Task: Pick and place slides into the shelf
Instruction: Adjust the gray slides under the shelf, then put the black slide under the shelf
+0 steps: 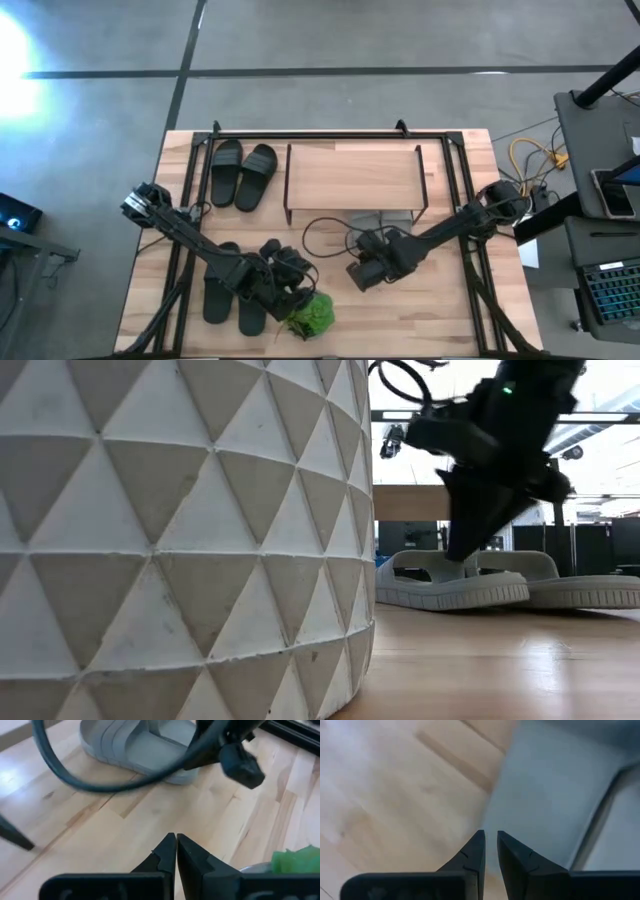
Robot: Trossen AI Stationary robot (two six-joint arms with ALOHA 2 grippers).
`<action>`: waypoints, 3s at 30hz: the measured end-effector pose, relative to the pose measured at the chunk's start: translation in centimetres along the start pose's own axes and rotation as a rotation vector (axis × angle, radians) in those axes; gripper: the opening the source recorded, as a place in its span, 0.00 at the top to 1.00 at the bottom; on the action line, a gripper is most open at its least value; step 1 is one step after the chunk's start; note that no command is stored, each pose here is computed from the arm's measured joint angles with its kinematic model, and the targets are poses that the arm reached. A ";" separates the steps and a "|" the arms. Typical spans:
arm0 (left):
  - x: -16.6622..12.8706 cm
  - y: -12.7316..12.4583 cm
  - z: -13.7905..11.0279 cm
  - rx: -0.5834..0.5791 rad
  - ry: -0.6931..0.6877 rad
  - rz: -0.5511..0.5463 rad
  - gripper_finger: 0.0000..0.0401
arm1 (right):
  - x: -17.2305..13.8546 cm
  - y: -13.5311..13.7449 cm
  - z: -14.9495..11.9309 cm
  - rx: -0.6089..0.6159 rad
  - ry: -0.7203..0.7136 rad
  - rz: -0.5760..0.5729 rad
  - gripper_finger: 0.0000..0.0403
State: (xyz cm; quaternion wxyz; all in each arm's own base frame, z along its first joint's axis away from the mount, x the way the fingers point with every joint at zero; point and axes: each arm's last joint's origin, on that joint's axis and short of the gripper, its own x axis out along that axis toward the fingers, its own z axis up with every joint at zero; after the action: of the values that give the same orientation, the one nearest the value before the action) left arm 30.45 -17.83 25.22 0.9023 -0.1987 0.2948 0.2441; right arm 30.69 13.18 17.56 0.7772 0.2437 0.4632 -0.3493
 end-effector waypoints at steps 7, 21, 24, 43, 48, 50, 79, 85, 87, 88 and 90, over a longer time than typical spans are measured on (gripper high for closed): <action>-2.1 1.2 0.2 -0.026 -0.026 0.059 1.00 | -2.9 2.2 1.9 -0.058 -0.090 0.102 0.89; -9.2 4.1 2.8 0.113 0.195 -0.173 0.95 | -9.9 1.9 5.4 -0.170 -0.311 0.131 0.89; -9.6 5.1 2.0 0.194 0.354 -0.148 0.84 | -11.8 1.3 5.6 -0.225 -0.342 0.094 0.86; -8.5 1.7 -7.7 0.556 0.435 0.004 0.44 | -16.0 -2.5 2.5 -0.210 -0.258 -0.097 0.44; -7.1 2.1 -9.7 0.634 0.510 0.230 0.48 | -16.0 -2.6 2.5 -0.209 -0.257 -0.102 0.43; -7.2 2.5 -9.7 0.640 0.505 0.325 0.51 | -16.0 -2.6 2.5 -0.208 -0.257 -0.102 0.43; -6.2 2.8 -12.3 0.666 0.468 0.252 0.59 | -15.5 -2.7 2.3 -0.195 -0.226 -0.112 0.43; -6.5 2.9 -11.7 0.653 0.434 0.248 0.59 | -15.3 -2.8 2.2 -0.185 -0.224 -0.118 0.43; -6.4 2.9 -11.7 0.651 0.426 0.254 0.59 | -15.1 -2.8 2.1 -0.188 -0.224 -0.123 0.43; -6.3 3.1 -11.8 0.655 0.422 0.260 0.59 | -15.0 -2.8 2.1 -0.189 -0.223 -0.124 0.43; -6.2 3.3 -11.8 0.668 0.399 0.274 0.59 | -14.9 -2.8 2.0 -0.180 -0.223 -0.128 0.43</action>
State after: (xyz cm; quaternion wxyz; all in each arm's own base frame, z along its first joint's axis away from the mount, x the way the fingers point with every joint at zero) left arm 19.10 -23.13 19.55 0.8015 0.1028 0.5506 0.2096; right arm 24.73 14.71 31.54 0.8186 0.1028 0.4181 -0.3800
